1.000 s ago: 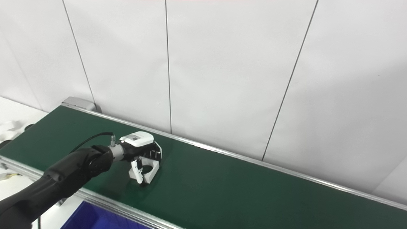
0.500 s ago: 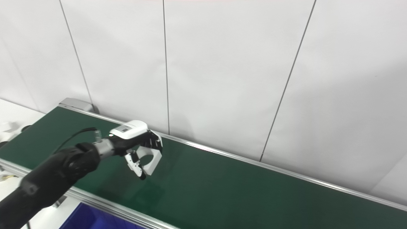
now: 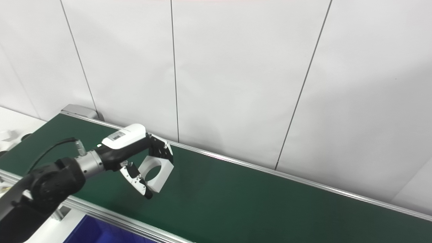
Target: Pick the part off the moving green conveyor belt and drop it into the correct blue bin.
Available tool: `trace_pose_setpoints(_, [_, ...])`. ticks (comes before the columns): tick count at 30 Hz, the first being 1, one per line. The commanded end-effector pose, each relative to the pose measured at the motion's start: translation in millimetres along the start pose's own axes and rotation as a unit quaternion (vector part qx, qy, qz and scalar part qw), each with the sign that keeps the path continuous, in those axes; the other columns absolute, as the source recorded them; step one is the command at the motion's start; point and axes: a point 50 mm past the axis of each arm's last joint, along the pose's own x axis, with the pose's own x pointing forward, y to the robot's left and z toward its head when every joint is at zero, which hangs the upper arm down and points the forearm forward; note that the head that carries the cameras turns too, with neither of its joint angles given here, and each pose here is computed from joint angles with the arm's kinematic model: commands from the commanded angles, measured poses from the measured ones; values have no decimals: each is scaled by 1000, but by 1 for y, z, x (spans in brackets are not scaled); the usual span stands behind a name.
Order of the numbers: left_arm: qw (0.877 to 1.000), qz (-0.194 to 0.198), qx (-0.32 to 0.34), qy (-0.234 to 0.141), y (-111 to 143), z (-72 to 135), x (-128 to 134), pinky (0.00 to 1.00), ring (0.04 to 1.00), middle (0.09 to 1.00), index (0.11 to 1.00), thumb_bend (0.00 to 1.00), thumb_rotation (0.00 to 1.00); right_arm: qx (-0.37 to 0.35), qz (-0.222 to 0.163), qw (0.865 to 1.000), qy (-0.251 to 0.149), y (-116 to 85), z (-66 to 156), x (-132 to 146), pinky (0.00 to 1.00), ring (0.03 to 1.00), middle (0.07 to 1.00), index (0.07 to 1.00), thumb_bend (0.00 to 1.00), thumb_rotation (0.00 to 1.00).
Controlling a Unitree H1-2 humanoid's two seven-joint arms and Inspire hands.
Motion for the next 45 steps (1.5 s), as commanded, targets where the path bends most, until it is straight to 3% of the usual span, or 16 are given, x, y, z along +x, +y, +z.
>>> trace_pose_setpoints(1, [1000,22,-4,-16,12,10,-6,456,430,488,509,502,0,2,-5,999,-47,0,15,4,729,826,881,938,510,885])
trace_pose_setpoints(5, [999,29,-19,-30,15,19,-17,451,434,490,506,503,0,2,-5,999,-51,1,20,4,736,829,883,936,545,896])
trace_pose_setpoints(15, [998,8,-62,-23,8,24,-44,422,421,488,514,502,0,1,-7,998,-63,1,35,5,733,826,881,933,617,903])
trace_pose_setpoints(33, [995,-20,-98,-9,0,36,-66,396,427,494,504,503,0,-2,-12,997,-71,-11,58,4,706,802,858,902,599,806])
trace_pose_setpoints(45, [990,-43,-127,29,-36,39,-81,378,415,464,513,503,0,-1,-13,998,-66,-13,60,5,700,799,852,901,618,795])
